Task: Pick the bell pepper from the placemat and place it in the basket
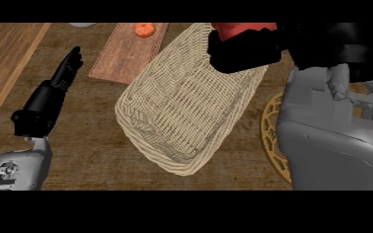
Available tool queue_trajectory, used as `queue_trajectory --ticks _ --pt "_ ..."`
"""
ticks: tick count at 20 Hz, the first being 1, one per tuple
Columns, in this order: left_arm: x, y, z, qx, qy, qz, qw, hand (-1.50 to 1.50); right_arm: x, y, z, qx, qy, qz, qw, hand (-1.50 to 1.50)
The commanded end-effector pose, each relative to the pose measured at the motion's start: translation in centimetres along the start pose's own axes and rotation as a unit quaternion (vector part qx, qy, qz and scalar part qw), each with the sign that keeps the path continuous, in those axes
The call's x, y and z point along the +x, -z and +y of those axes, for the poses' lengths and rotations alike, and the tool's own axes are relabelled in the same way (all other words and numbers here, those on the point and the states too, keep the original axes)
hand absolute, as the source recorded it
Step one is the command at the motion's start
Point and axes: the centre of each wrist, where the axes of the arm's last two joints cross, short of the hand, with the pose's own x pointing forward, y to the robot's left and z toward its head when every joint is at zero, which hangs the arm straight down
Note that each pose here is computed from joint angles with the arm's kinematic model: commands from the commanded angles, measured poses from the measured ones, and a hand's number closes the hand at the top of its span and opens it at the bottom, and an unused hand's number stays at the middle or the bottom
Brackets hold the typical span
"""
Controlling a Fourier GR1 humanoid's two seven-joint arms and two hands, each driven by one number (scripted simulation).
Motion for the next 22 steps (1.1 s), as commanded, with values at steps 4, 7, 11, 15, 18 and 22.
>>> queue_trajectory --ticks 4,7,11,15,18,22 --pt "-0.7 0.2 0.7 -0.007 -0.005 0.003 1.0000 0.00 3.2 1.7 3.6 0.079 -0.035 0.095 0.992 1.50" --pt "-0.4 -0.6 0.5 -0.001 -0.006 -0.007 1.0000 0.00 2.4 4.6 4.5 0.094 -0.039 0.131 0.986 1.50" --pt "-0.3 -0.1 0.9 0.008 -0.004 0.002 1.0000 0.00 1.6 3.6 7.0 0.106 -0.153 0.136 0.973 1.50" --pt "0.7 0.5 -0.1 0.012 -0.001 0.007 0.9999 0.00 1.2 2.9 8.1 0.114 -0.202 0.137 0.963 1.50" --pt "-0.1 0.4 2.2 0.019 0.000 0.002 0.9998 0.00 2.4 3.6 7.7 0.144 -0.240 0.119 0.953 1.50" --pt "-0.2 -1.3 -0.1 0.009 -0.001 0.004 1.0000 0.00 1.2 3.8 8.0 0.178 -0.184 0.136 0.957 -1.50"
